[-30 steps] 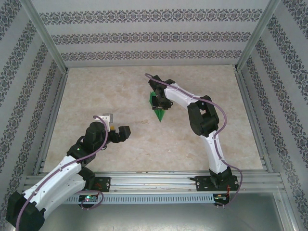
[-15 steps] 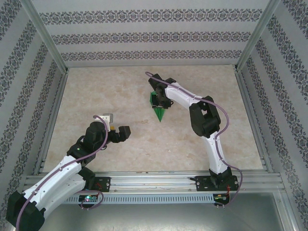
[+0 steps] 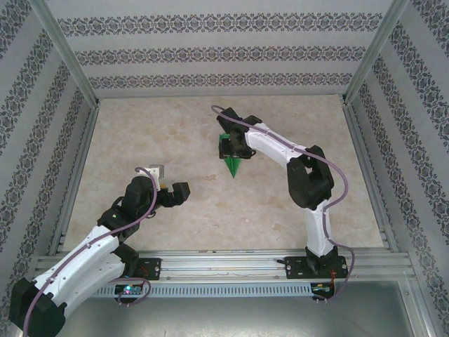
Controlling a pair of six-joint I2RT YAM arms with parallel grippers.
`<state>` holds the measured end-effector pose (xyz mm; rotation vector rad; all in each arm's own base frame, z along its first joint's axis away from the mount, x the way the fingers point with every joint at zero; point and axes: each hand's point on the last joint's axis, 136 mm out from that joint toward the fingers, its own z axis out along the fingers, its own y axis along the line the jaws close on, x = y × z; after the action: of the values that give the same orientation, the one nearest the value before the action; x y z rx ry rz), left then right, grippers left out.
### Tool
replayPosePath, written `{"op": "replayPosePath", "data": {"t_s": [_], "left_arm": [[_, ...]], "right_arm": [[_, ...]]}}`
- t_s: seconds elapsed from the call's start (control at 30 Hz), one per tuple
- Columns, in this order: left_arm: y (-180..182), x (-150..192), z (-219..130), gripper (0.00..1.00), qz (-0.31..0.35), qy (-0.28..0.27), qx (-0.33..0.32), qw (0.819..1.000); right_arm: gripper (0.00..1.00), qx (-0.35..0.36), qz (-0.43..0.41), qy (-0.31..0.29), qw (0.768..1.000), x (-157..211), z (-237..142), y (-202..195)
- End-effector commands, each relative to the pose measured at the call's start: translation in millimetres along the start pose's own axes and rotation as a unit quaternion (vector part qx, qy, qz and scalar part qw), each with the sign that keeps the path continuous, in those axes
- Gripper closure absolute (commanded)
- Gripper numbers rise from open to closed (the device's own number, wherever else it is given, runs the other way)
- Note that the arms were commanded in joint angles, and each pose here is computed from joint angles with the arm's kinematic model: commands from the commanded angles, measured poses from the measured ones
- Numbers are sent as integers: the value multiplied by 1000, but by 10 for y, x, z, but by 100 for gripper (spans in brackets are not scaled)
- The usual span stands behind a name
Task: Fold a paper plane with a square sheet of paper (fold left side to right side)
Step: Place the paper plane at the center of the table, then reset both arms
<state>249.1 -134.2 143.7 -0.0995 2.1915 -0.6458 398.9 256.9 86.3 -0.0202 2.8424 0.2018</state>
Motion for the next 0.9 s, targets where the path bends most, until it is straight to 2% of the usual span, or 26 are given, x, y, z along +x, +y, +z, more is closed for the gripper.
{"op": "replayPosePath", "data": {"t_s": [0.0, 0.1, 0.13, 0.17, 0.57, 0.87], "left_arm": [[28, -120, -11, 0, -26, -13, -10, 1000], [48, -144, 16, 0, -37, -15, -14, 999], [60, -153, 22, 0, -41, -17, -16, 999], [71, -169, 26, 0, -45, -18, -19, 999], [177, -305, -85, 0, -27, -14, -55, 998], [417, -463, -185, 0, 10, -27, -108, 994]], "right_arm": [[31, -16, -16, -45, 999, -63, -298, 21], [18, -32, -21, -60, 998, -5, -455, 1], [6, -40, -23, -62, 997, 33, -511, -2], [2, -48, -24, -65, 996, 68, -571, -18], [2, -56, -22, -141, 988, 499, -1206, -684], [2, 16, 46, -255, 966, 701, -1472, -1791]]}}
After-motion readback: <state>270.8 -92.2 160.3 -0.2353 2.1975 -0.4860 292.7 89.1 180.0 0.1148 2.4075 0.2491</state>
